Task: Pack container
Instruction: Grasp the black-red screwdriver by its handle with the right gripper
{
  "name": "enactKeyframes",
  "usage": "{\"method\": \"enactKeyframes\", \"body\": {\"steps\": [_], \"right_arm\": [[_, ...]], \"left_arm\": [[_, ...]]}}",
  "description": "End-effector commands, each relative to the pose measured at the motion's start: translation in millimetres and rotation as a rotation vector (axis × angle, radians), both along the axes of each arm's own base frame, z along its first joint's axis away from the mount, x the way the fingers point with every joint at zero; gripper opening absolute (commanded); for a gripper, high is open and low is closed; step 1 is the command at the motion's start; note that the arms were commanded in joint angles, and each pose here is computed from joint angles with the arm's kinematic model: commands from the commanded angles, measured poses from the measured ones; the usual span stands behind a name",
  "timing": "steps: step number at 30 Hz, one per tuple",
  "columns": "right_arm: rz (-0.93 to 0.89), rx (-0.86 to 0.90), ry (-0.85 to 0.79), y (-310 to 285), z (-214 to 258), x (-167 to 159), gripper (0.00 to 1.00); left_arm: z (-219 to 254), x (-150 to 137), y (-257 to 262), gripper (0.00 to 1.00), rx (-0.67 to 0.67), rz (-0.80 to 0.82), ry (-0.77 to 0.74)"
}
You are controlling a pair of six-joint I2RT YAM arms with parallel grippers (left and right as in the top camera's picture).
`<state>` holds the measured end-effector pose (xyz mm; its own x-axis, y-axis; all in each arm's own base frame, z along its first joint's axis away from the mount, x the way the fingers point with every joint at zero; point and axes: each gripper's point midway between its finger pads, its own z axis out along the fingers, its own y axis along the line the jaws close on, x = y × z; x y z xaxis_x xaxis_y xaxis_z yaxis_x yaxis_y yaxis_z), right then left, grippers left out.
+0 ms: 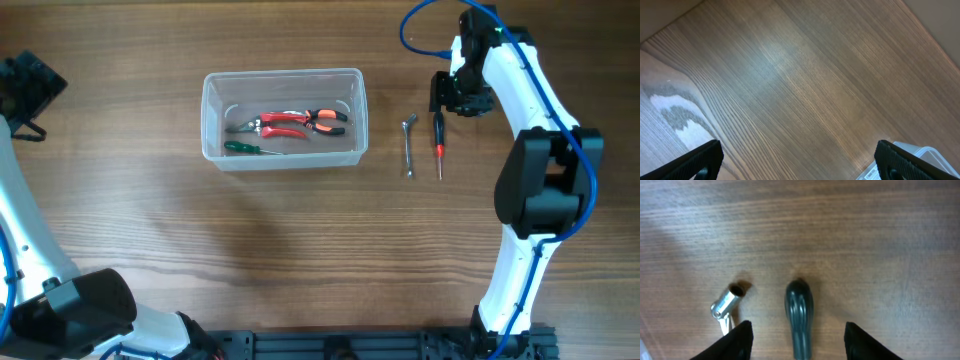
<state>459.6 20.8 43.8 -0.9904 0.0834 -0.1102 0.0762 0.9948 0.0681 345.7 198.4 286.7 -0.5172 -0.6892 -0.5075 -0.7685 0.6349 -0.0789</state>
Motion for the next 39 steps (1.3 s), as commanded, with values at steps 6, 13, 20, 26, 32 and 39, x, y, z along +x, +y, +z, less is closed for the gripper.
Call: {"method": "enactKeyframes", "body": {"steps": [6, 13, 20, 26, 32, 39], "right_arm": [[0.029, 0.008, 0.083, 3.9, -43.3, -23.5, 0.54], [0.028, 0.008, 0.111, 3.5, -55.0, -34.1, 0.48], [0.028, 0.007, 0.111, 3.3, -55.0, -34.2, 0.33], [0.026, 0.007, 0.123, 4.1, -55.1, -37.1, 0.29], [0.025, -0.02, 0.141, 1.3, -55.3, -41.6, 0.11], [0.013, -0.02, 0.155, 0.8, -52.3, -44.3, 0.04]], "left_arm": [[-0.2, 0.2, 0.8, 1.0, -0.001, -0.012, 0.002], [-0.2, 0.2, 0.8, 1.0, -0.001, -0.013, 0.002], [-0.2, 0.2, 0.8, 1.0, -0.001, -0.013, 0.002], [-0.2, 0.2, 0.8, 1.0, -0.001, -0.012, 0.002], [-0.2, 0.2, 0.8, 1.0, -0.001, -0.013, 0.002], [-0.2, 0.2, 0.8, 1.0, -0.001, -0.013, 0.002]]}}
